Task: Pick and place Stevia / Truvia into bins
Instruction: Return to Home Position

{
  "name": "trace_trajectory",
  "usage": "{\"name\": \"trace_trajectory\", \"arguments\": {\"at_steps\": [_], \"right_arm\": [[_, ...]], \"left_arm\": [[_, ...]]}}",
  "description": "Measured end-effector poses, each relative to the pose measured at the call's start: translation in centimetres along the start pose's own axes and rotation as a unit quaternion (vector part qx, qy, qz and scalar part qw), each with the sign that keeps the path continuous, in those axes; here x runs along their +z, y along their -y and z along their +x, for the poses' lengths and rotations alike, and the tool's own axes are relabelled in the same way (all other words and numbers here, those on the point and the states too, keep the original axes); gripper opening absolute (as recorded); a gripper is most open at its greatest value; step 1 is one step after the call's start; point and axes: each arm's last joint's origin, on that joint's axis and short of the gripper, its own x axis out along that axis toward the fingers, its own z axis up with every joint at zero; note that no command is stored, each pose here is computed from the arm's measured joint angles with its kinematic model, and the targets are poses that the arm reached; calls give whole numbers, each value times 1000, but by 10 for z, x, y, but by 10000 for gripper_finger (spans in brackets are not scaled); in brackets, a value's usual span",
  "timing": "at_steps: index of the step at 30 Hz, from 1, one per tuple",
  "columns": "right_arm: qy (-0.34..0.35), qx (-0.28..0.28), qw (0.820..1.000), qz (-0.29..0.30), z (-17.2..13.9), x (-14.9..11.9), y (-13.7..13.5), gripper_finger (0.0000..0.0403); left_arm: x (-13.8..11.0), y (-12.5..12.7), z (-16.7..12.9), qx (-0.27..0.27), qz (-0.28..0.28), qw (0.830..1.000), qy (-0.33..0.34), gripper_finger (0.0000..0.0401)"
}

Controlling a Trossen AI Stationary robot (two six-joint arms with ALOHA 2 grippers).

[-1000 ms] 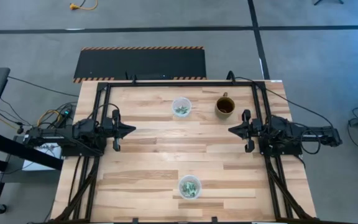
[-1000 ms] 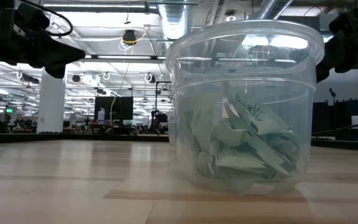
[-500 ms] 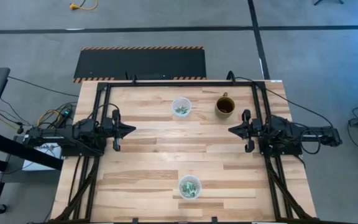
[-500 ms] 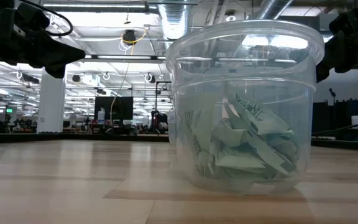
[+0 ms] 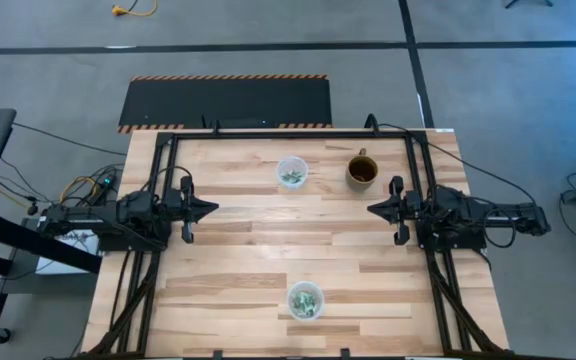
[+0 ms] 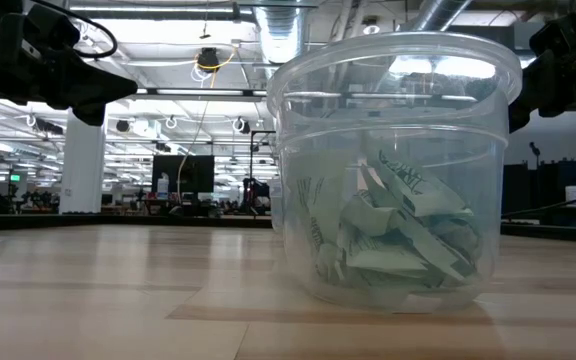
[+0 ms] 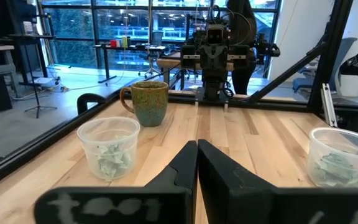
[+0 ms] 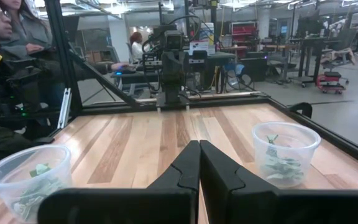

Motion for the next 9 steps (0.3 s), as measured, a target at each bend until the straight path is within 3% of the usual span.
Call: {"name": "trace_trajectory", "arguments": {"at_steps": [9], "right_arm": [[0,0,1000,0,0,0,0,0]], "left_arm": [[0,0,0,0,-2,1000,0,0]]}}
